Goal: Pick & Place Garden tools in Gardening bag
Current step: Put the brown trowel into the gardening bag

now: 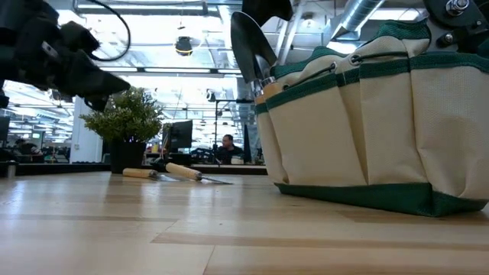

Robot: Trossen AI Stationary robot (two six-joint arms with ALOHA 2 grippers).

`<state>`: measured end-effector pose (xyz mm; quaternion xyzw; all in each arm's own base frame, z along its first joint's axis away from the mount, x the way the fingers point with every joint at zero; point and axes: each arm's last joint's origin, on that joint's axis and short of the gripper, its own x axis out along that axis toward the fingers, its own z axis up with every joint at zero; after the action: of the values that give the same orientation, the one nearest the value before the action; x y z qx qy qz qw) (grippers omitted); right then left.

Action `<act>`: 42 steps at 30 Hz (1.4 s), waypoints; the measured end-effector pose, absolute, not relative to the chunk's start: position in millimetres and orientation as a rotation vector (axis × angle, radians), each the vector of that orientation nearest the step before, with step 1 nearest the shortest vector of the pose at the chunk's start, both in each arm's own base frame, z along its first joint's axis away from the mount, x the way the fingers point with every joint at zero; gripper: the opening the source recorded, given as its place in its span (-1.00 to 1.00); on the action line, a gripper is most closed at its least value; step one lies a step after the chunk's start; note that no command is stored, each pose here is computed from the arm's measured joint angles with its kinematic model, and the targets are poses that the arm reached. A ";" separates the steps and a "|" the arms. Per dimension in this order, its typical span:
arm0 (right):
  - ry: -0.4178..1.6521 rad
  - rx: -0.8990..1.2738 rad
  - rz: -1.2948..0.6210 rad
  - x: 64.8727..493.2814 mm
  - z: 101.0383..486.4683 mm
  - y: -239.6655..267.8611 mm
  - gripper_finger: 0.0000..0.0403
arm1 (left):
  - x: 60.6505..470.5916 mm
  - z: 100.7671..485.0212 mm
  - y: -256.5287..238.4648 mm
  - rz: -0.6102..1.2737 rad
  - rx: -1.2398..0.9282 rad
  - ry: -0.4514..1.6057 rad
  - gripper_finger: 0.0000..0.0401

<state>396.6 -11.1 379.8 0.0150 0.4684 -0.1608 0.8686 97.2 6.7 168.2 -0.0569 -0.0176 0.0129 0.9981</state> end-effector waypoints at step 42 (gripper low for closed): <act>1.301 0.270 -0.226 499.2 167.9 -48.6 0.28 | 98.0 172.2 7.3 0.044 -0.105 -0.074 -0.91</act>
<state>499.2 -48.6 167.9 0.1250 0.6023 -0.1048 0.7814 98.0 7.3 172.2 -0.0526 -0.0368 0.0220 0.9977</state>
